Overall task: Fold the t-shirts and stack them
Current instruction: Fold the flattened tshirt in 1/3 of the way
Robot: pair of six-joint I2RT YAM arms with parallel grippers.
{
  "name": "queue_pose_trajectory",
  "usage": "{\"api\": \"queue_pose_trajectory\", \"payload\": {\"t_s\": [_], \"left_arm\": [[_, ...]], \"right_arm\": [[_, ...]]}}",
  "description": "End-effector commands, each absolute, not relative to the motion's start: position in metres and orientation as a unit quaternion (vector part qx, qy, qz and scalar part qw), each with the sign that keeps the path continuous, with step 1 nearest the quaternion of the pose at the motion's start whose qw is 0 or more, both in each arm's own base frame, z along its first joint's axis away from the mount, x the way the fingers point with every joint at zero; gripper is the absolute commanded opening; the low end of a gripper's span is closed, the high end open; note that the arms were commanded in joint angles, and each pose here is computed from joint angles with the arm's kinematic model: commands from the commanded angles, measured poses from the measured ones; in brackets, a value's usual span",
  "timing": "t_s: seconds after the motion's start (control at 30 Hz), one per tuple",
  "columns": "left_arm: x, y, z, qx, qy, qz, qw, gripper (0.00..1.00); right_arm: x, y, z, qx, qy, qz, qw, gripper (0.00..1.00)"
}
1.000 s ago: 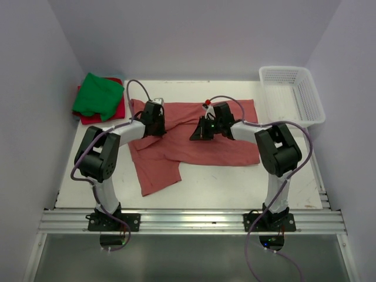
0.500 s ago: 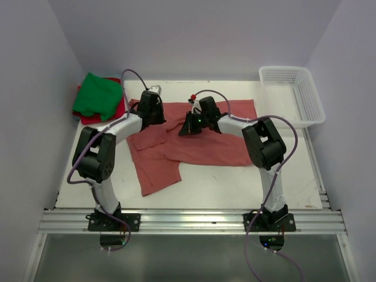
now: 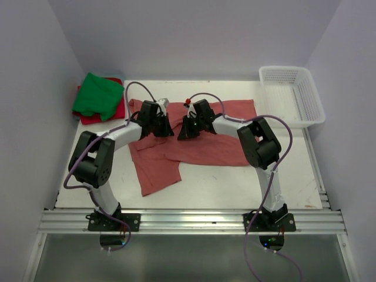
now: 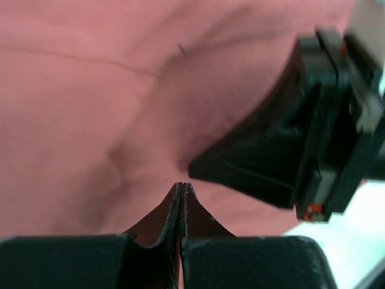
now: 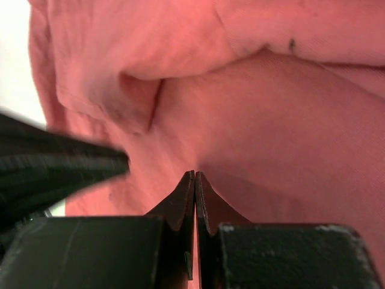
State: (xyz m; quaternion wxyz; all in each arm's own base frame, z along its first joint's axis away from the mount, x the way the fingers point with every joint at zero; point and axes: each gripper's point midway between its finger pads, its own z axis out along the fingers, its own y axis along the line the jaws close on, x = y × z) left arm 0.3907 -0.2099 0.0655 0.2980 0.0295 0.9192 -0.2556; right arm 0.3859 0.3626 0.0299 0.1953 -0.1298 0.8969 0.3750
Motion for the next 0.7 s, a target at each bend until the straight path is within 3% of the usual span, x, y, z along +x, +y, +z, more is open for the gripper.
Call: {"api": "queue_pose_trajectory", "payload": {"t_s": [0.0, 0.3, 0.67], "left_arm": [[0.373, -0.229, 0.064, 0.070, 0.910, -0.297, 0.281, 0.00], [0.402, -0.189, 0.021, 0.024, 0.941, -0.164, 0.294, 0.00], [0.429, -0.178, 0.052, 0.007, 0.934, -0.126, 0.335, 0.00]], "right_arm": [[0.391, 0.358, 0.050, -0.138, 0.892, 0.368, 0.221, 0.00], [0.387, 0.356, 0.049, -0.139, 0.893, 0.369, 0.218, 0.00], [0.382, 0.353, 0.045, -0.144, 0.894, 0.367, 0.213, 0.00]]}}
